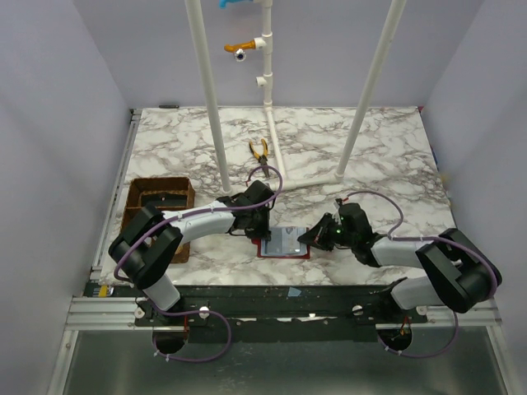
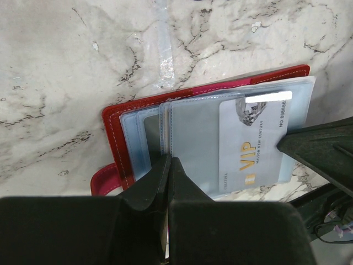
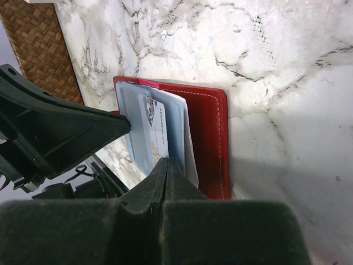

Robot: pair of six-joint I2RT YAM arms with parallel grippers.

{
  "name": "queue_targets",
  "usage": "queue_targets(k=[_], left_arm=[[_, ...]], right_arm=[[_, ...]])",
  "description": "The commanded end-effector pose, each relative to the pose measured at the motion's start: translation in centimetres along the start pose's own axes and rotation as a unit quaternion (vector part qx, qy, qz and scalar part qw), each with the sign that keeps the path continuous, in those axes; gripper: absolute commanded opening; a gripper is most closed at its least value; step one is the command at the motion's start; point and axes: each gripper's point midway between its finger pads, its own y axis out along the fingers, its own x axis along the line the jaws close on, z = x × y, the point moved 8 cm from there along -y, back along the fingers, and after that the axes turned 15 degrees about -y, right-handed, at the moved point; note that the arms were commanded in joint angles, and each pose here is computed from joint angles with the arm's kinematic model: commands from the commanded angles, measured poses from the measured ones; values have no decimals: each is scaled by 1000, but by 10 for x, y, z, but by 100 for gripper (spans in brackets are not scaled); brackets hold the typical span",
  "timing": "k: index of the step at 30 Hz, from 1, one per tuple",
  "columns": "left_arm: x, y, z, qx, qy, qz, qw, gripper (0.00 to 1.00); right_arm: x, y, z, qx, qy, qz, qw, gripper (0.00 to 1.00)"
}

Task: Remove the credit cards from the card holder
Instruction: Remove the credit card from the card holder.

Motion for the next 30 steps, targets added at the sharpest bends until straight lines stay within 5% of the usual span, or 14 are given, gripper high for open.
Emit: queue_targets(k=[1,30], left_arm=[[38,13,14,18,0,-88,996,0],[11,-14,1,-1,13,-32,999,0]], right_arm=[[-10,-7,3,-2,-9,36,999,1],[17,-28,-19,-25,-27,26,999,1]])
